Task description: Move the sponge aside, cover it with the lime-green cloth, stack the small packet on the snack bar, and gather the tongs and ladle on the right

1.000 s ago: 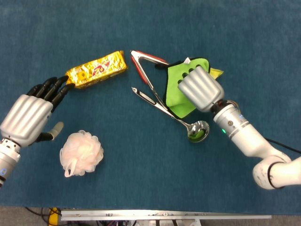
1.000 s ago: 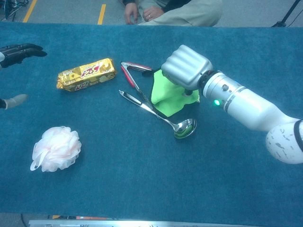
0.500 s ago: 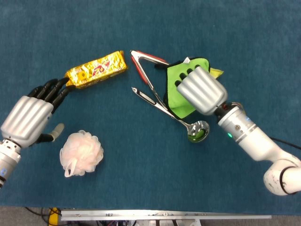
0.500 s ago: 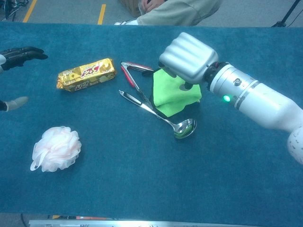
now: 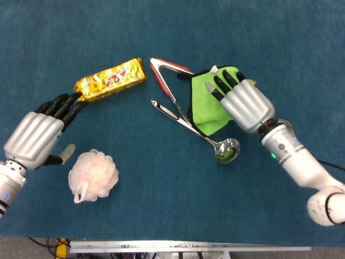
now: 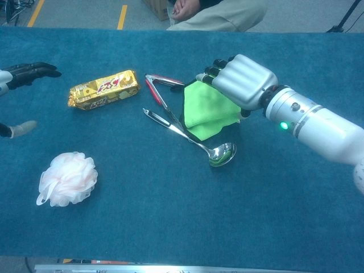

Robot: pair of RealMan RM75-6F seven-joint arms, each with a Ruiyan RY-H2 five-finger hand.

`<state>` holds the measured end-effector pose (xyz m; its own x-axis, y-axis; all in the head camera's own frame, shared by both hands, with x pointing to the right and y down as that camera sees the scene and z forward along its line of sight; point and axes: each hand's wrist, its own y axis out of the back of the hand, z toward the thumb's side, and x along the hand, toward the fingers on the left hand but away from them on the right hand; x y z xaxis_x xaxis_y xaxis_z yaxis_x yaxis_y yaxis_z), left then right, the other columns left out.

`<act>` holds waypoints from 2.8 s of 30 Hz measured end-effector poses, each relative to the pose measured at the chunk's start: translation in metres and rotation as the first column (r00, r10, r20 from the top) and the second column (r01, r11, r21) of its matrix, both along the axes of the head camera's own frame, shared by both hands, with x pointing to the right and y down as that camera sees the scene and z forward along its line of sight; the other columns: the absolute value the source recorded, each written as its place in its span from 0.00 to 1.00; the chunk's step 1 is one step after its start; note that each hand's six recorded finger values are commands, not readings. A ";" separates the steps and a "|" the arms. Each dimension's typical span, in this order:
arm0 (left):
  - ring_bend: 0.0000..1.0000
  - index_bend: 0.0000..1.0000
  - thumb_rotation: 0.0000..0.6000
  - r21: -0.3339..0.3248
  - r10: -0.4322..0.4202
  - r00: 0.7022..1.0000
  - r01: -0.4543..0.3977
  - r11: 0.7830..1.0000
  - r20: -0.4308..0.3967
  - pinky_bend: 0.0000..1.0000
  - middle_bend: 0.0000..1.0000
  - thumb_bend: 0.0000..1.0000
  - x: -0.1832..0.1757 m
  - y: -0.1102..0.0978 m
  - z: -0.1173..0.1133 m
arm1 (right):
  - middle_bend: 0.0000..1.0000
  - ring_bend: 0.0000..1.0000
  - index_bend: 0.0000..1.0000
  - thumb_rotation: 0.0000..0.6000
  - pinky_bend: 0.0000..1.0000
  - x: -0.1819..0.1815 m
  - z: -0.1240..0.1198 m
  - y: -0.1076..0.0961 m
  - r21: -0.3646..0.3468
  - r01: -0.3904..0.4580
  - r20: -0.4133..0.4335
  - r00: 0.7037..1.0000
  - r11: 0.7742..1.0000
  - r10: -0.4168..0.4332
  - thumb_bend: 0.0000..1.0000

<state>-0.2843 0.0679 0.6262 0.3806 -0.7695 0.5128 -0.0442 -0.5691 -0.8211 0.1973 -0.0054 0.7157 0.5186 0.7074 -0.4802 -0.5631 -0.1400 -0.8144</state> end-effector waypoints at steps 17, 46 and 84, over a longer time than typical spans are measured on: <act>0.00 0.00 1.00 -0.014 -0.026 1.000 0.026 1.000 -0.003 0.16 0.00 0.38 -0.010 -0.001 0.001 | 0.32 0.24 0.27 1.00 0.44 -0.023 0.030 -0.003 0.010 -0.025 -0.119 0.993 1.000 0.026 0.00; 0.00 0.00 1.00 -0.019 -0.023 0.999 0.022 1.000 -0.023 0.16 0.00 0.38 -0.006 0.000 0.003 | 0.56 0.61 0.61 1.00 0.81 -0.019 0.012 0.000 0.001 -0.037 0.004 0.999 0.999 0.037 0.29; 0.00 0.00 1.00 0.015 -0.079 0.997 0.079 0.997 0.020 0.16 0.00 0.37 -0.027 0.013 -0.017 | 0.49 0.48 0.52 1.00 0.77 -0.162 -0.055 0.072 -0.120 0.164 0.449 0.889 0.979 -0.094 0.29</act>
<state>-0.3112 0.0806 0.6094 0.3080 -0.8038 0.5089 -0.0717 -0.5530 -0.8301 0.0353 0.0667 0.6607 0.7828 0.5572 -0.2770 -0.1746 -0.2306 -0.9573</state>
